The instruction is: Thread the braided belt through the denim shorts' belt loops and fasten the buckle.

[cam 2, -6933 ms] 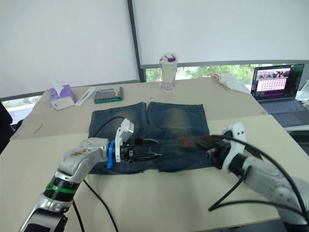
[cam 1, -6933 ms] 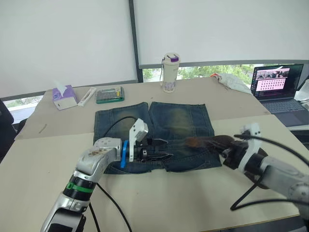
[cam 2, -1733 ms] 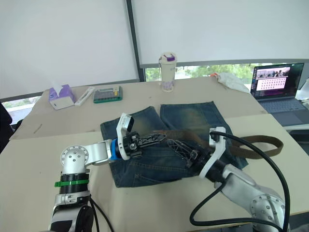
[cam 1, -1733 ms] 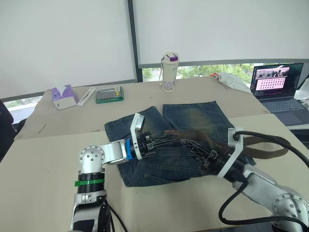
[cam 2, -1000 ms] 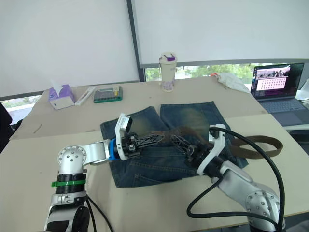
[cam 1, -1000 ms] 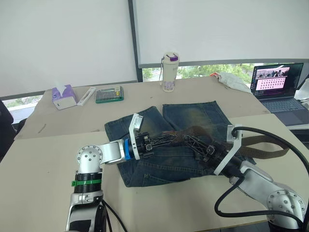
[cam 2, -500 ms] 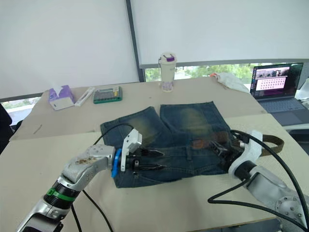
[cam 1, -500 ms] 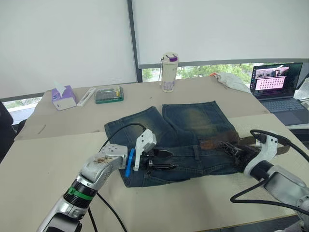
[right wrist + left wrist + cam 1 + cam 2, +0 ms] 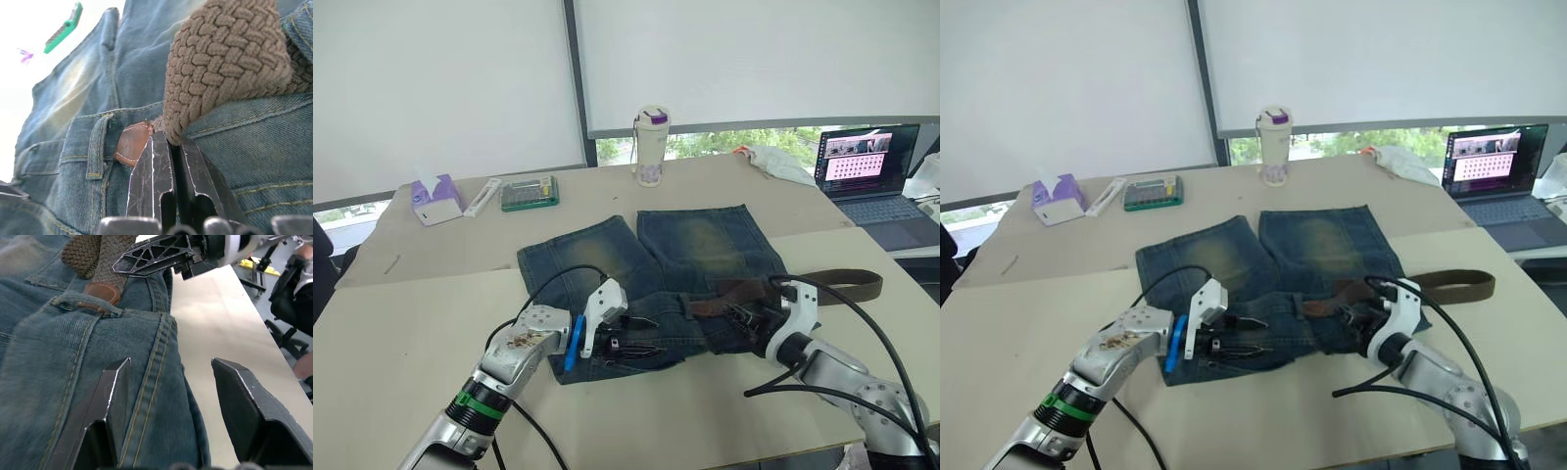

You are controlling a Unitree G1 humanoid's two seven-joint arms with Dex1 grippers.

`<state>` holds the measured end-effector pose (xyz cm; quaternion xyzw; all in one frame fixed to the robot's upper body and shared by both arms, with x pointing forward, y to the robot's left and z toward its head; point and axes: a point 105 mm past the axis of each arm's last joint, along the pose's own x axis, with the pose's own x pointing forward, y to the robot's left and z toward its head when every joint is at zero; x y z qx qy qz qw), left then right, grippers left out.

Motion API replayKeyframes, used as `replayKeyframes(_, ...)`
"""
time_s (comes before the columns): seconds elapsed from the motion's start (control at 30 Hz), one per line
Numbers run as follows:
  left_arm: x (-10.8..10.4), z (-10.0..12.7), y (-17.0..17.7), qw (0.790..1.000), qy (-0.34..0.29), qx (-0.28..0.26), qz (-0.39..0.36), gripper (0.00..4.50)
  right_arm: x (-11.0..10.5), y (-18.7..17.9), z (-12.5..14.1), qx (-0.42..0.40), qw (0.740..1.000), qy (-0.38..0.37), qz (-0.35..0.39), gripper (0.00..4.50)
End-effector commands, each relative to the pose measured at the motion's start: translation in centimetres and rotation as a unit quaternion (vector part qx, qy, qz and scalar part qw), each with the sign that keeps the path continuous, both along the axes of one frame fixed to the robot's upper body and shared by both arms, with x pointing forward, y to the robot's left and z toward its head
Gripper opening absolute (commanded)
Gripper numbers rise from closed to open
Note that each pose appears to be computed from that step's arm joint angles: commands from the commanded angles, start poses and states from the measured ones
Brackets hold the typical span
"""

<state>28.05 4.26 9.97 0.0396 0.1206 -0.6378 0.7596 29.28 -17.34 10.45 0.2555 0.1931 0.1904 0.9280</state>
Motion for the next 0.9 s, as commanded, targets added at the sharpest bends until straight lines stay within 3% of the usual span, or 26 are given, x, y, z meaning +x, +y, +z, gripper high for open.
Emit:
replayKeyframes(0.03, 0.6, -0.4, 0.8, 0.999, 0.007, 0.009, 0.031, 2.79, -0.2, 2.0, 1.2, 0.033, 0.998, -0.017, 0.054, 0.0)
replayKeyframes(0.27, 0.7, -1.7, 1.7, 0.998, 0.016, 0.035, 0.055, 2.79, -0.2, 3.0, 2.0, 0.042, 0.995, -0.027, 0.087, 0.0)
replayKeyframes(0.4, 0.5, -2.0, 1.7, 0.997, 0.021, 0.037, 0.06, 2.79, 0.1, 2.4, -1.9, -0.089, 0.992, 0.023, 0.088, 0.0)
replayKeyframes(0.57, 0.3, -2.1, 1.8, 0.997, 0.02, 0.044, 0.059, 2.79, 0.7, 3.0, -2.6, -0.129, 0.986, 0.013, 0.101, 0.0)
replayKeyframes(0.73, 0.3, -2.1, 2.0, 0.997, 0.019, 0.048, 0.065, 2.79, 0.7, 5.2, -0.5, -0.044, 0.991, -0.023, 0.124, 0.0)
replayKeyframes(0.9, 0.2, -2.2, 2.1, 0.996, 0.021, 0.049, 0.068, 2.79, 0.9, 5.1, -0.5, -0.042, 0.992, -0.024, 0.114, 0.0)
